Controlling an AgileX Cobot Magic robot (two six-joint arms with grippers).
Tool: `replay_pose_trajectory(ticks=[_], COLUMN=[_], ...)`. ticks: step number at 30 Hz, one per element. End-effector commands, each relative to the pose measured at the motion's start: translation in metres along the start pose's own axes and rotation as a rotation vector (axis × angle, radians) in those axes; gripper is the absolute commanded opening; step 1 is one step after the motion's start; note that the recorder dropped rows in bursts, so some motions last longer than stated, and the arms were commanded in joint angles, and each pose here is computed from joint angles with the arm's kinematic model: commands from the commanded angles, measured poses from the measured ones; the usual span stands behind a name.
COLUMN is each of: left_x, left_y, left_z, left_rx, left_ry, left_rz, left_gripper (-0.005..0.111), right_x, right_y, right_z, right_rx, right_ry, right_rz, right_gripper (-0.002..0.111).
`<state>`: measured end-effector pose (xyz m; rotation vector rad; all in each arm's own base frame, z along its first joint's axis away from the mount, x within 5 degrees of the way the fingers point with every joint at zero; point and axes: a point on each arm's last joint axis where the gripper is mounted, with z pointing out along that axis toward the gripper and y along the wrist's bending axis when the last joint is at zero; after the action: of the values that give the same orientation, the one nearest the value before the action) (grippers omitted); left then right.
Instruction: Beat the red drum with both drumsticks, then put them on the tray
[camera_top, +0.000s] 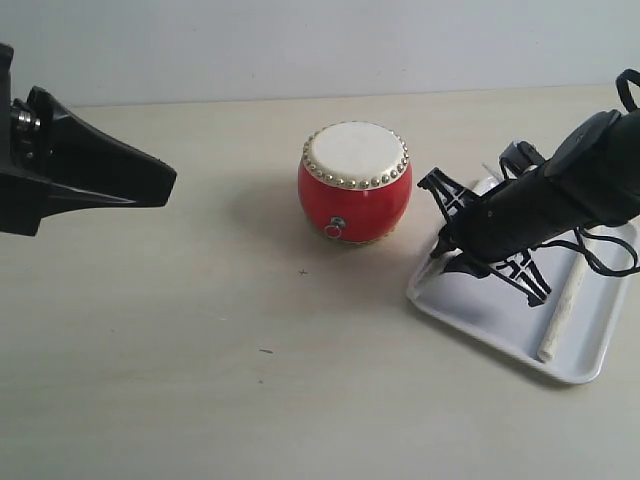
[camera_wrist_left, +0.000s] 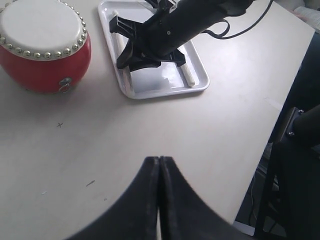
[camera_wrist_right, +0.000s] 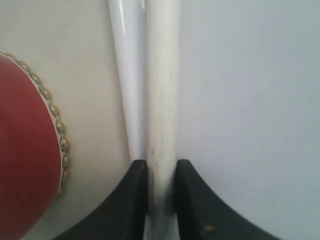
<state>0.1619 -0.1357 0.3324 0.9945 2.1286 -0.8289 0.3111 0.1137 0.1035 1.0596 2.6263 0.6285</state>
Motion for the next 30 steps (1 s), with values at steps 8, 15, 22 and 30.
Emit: replay_pose_trajectory(ticks=[8, 15, 22, 30], left_x=[-0.002, -0.002, -0.003, -0.004], left_y=[-0.001, -0.001, -0.001, 0.000], left_z=[-0.003, -0.003, -0.003, -0.003], left_rx=[0.000, 0.002, 0.003, -0.008], left_ry=[-0.022, -0.021, -0.023, -0.035], left_rz=[-0.009, -0.010, -0.012, -0.012], left_gripper=[0.000, 0.000, 0.000, 0.000], right_x=[-0.020, -0.037, -0.030, -0.031], right_y=[0.008, -0.020, -0.038, -0.040], right_z=[-0.043, -0.071, -0.064, -0.061], right_rx=[-0.071, 0.059, 0.109, 0.123], right_ry=[-0.071, -0.034, -0.051, -0.053], right_rz=[-0.095, -0.120, -0.060, -0.077], right_gripper=[0.000, 0.000, 0.000, 0.000])
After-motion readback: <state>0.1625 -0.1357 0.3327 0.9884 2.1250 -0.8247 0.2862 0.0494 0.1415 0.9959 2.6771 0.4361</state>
